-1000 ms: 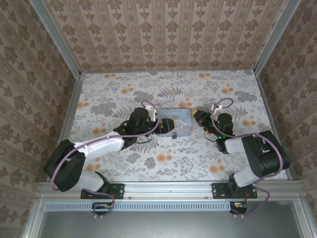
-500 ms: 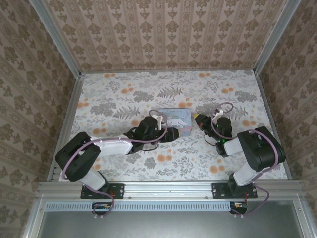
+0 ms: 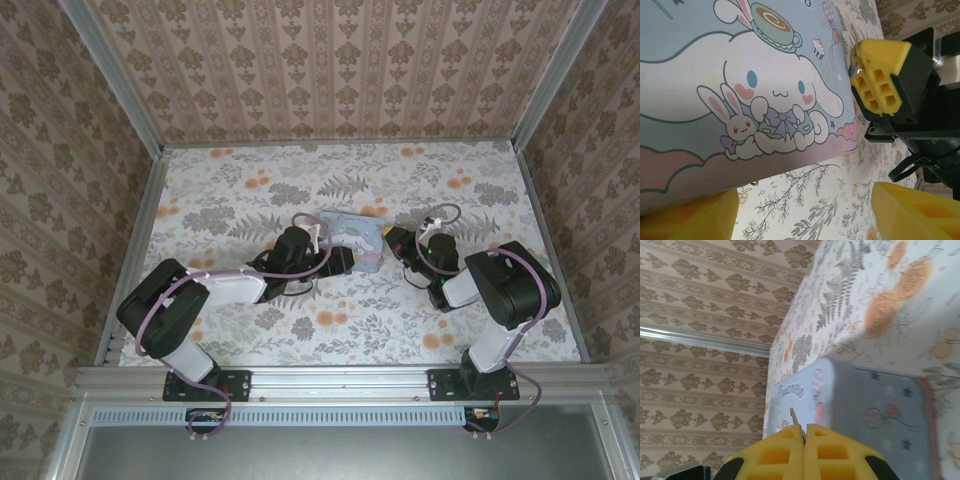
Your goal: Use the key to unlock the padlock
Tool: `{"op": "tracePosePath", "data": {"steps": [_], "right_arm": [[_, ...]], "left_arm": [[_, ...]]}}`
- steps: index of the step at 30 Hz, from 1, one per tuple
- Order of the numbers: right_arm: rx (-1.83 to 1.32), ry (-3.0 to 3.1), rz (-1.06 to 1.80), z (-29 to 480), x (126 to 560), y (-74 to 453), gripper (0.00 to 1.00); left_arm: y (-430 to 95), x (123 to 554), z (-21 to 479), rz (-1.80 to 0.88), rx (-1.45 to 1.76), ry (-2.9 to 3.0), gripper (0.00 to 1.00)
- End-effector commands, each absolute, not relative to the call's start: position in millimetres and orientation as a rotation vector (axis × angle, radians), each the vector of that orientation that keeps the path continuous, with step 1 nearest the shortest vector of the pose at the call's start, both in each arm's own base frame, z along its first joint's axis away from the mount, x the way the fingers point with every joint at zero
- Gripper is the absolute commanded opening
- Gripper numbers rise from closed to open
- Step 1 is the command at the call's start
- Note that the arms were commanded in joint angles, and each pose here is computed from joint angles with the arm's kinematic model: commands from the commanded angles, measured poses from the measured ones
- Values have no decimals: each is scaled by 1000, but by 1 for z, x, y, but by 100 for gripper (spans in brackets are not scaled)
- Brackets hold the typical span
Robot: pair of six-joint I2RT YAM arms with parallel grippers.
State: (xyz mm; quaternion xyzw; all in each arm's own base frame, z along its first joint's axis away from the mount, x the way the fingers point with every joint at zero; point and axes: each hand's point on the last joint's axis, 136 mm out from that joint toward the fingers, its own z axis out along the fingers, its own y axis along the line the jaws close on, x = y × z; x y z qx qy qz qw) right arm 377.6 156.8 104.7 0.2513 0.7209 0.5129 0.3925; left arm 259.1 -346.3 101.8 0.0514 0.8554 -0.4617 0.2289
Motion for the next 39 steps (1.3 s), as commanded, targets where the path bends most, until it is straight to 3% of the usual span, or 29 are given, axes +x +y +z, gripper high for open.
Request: {"op": "tracePosePath", "data": {"steps": [1,15,24,39], "right_arm": [[635,1767,1328,119,392,162,0],[652,1782,1344,106,409,175,0],[634,1765,1353,117,413,172,0],[454,1844,1256,164,392,173,0]], "left_arm": [[-355,268,117,-1315,149,2301,72],[-356,270,127,-1343,149,2270,72],[-332,261,125,-1244,179,2295,78],[-337,230,108,-1068,594,2325,85]]}}
